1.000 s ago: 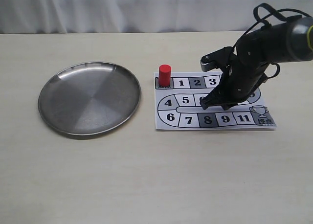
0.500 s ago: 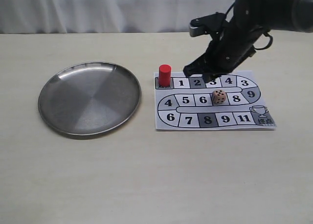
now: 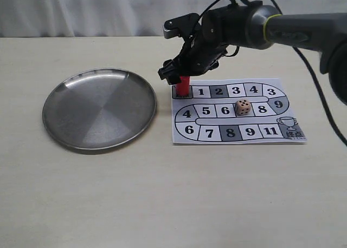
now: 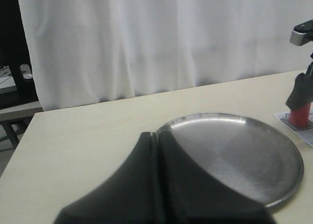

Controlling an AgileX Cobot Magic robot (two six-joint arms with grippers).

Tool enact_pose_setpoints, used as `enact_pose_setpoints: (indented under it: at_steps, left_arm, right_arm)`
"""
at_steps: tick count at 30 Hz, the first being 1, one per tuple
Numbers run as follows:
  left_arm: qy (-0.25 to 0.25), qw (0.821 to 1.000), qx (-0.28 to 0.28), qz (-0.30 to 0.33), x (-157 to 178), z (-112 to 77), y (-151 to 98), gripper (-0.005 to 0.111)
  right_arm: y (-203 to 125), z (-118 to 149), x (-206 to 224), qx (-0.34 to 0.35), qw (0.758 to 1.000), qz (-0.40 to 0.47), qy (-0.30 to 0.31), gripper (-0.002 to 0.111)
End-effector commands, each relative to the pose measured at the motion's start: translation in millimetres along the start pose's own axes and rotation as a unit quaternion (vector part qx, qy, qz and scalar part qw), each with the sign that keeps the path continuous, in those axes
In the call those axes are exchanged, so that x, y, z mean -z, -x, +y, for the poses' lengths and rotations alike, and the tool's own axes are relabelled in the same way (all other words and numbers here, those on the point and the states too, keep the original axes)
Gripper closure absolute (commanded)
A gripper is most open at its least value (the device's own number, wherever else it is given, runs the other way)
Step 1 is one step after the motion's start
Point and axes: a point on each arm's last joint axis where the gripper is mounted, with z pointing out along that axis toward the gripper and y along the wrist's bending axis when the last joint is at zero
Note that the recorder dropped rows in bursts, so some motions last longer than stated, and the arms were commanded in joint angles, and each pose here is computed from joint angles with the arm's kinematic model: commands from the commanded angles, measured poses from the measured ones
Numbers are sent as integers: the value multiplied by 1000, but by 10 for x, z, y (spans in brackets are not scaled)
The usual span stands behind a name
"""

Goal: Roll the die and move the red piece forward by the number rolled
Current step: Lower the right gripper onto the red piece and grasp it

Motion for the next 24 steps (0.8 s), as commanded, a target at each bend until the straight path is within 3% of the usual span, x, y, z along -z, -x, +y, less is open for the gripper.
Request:
enact_pose_setpoints:
  at_steps: [1,7,12,19,24]
  left_arm:
    - [-5,1000,1,-4,1,-6,2,107]
    - [-5,1000,1,-4,1,-6,2,107]
    - [-5,1000,1,-4,1,-6,2,107]
    - [-5,1000,1,-4,1,-6,2,107]
    - [-5,1000,1,-4,1,-6,2,107]
  right_arm:
    - [-5,-27,-146,9,1000,-10,-3,42]
    - [-7,-27,-150,9,1000,-10,-3,84]
    - [-5,-27,-150,9,1000,-10,-3,104]
    - [-8,-24,-128,4,1000,-4,-1,104]
    - [122,-76,275,30,999,-6,-22,104]
